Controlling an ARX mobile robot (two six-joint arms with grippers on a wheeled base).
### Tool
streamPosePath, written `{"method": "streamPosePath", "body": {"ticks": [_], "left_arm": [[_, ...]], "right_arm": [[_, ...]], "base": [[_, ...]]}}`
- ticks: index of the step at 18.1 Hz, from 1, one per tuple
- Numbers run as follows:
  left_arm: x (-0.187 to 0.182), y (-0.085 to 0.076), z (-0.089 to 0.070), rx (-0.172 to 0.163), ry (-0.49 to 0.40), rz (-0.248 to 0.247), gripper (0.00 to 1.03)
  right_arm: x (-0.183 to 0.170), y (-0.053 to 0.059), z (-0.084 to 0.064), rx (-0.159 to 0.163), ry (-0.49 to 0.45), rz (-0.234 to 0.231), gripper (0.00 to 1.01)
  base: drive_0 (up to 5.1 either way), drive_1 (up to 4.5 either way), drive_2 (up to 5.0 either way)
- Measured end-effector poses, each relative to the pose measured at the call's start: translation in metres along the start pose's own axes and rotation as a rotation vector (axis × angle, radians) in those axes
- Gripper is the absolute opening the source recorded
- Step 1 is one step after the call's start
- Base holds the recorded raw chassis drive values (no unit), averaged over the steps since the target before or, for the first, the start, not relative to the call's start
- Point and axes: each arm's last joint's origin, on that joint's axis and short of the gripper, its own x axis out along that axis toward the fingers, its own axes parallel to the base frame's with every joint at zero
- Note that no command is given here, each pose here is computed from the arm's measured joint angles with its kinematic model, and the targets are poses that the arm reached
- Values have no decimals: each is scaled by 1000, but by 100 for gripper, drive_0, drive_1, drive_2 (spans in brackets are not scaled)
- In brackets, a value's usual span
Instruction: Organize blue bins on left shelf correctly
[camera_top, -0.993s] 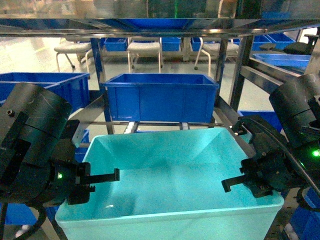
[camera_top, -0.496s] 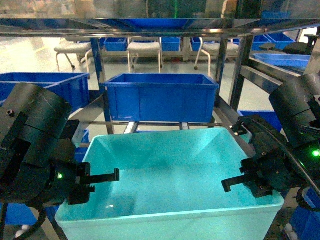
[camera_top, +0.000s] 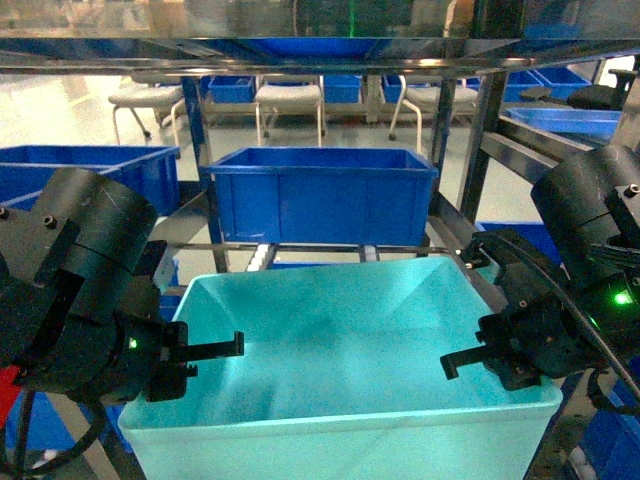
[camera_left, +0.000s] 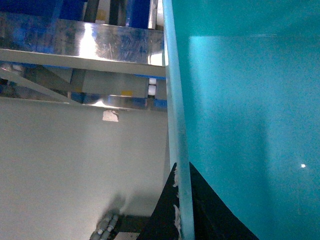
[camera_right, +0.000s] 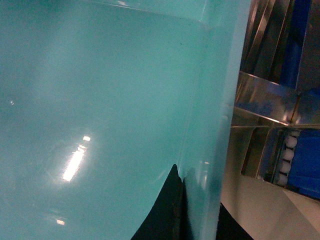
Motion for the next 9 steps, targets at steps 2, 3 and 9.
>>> {"method": "streamPosePath", "body": {"ticks": [2, 3, 9], "left_arm": [[6, 1, 10, -8, -14, -3, 2], [8, 3, 15, -13, -9, -2, 2], [32, 13, 43, -1, -15, 16, 2]], "right_arm": [[5, 0, 9, -3, -7, -3, 2], [9, 1, 13, -7, -7, -3, 2], [39, 7, 38, -8, 35, -1, 2]], "base": [[0, 0, 0], [0, 0, 0], [0, 0, 0]]}}
